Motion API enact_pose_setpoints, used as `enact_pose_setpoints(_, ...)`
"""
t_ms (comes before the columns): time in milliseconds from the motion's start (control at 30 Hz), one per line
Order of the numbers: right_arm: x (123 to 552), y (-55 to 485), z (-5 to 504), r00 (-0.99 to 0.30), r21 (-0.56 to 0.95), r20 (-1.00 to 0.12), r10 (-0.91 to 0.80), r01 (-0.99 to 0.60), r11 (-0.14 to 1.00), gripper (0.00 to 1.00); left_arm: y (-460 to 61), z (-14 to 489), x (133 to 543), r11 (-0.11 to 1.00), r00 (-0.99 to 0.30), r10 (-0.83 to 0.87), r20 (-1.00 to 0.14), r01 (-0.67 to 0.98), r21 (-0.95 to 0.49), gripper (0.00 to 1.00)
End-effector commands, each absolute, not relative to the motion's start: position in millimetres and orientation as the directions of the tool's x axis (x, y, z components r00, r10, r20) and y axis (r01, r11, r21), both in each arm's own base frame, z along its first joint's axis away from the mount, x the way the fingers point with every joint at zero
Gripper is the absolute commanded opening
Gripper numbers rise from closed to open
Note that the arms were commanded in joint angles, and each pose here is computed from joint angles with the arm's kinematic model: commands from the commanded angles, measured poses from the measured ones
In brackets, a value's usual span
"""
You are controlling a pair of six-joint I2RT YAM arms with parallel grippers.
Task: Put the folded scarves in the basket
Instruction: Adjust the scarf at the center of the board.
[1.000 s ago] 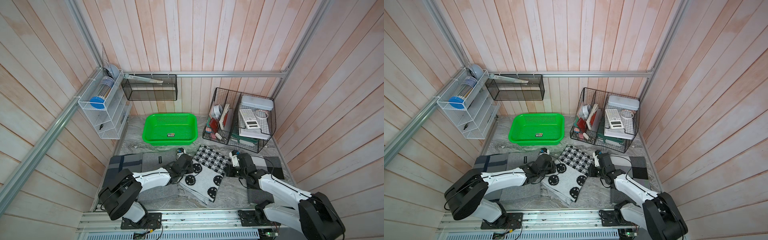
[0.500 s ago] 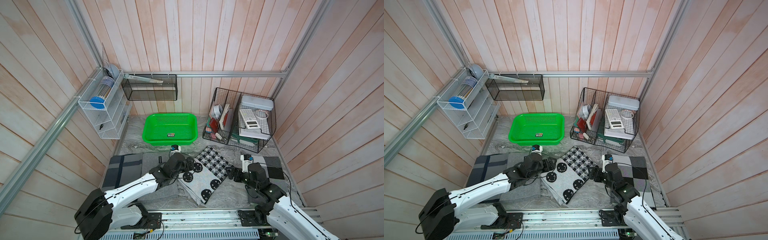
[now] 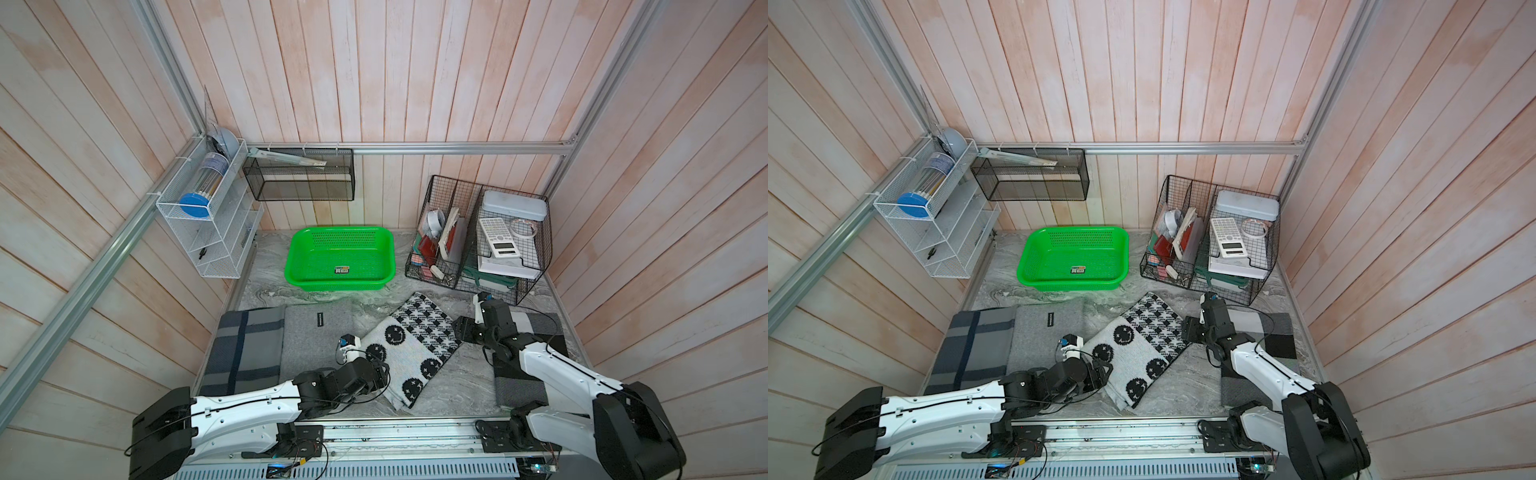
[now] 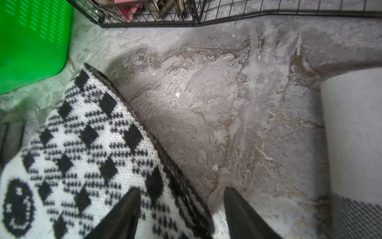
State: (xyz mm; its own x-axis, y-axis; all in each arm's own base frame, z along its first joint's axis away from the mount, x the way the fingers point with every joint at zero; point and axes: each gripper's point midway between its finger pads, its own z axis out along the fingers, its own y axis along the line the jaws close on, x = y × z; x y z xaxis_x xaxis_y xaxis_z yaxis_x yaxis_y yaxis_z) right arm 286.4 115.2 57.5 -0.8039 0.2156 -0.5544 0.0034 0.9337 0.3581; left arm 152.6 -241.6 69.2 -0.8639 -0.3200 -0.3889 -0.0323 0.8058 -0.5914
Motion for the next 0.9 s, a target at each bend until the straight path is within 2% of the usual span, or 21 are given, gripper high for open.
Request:
enact_pose_setpoints(0, 291.2, 120.1, 57.4, -0.815, 0.361, -0.546, 0.193, -0.021, 0.932, 0.6, -246.9, 67.4, 159.0, 0.778, -0.839, -0.393, -0.377, -0.085, -0.622, 0.81)
enact_pose_setpoints(200, 279.4, 114.6, 43.0, -0.842, 0.348, -0.501, 0.202, 0.017, 0.937, 0.26, -254.0, 52.5, 169.6, 0.799, -0.819, -0.411, -0.399, -0.113, -0.591, 0.73)
enact_pose_setpoints(300, 267.2, 104.8, 39.2, -0.832, 0.353, -0.491, 0.257, 0.079, 0.932, 0.14, -258.6, 52.9, 182.1, 0.793, -0.79, -0.436, -0.43, -0.111, -0.599, 0.73)
enact_pose_setpoints(333, 261.2, 102.8, 37.8, -0.829, 0.366, -0.485, 0.278, 0.096, 0.926, 0.13, -260.5, 52.5, 188.2, 0.785, -0.782, -0.449, -0.432, -0.115, -0.608, 0.73)
enact_pose_setpoints(467, 240.3, 97.6, 39.9, -0.804, 0.43, -0.474, 0.358, 0.143, 0.891, 0.13, -280.1, 49.4, 213.1, 0.741, -0.802, -0.46, -0.38, -0.111, -0.662, 0.73)
enact_pose_setpoints(667, 211.6, 98.2, 48.0, -0.771, 0.55, -0.451, 0.45, 0.157, 0.82, 0.15, -304.0, 57.5, 256.7, 0.787, -0.802, -0.409, -0.435, -0.069, -0.613, 0.76)
enact_pose_setpoints(767, 202.2, 99.3, 50.6, -0.762, 0.588, -0.448, 0.468, 0.144, 0.796, 0.26, -299.4, 61.6, 283.8, 0.787, -0.789, -0.425, -0.443, -0.08, -0.612, 0.78)
enact_pose_setpoints(800, 200.5, 97.3, 52.3, -0.753, 0.59, -0.457, 0.474, 0.142, 0.795, 0.36, -295.1, 64.6, 292.2, 0.787, -0.779, -0.436, -0.452, -0.086, -0.61, 0.78)
enact_pose_setpoints(867, 200.7, 93.5, 55.5, -0.734, 0.589, -0.478, 0.483, 0.141, 0.796, 0.48, -287.3, 68.5, 301.6, 0.789, -0.765, -0.447, -0.463, -0.094, -0.606, 0.79)
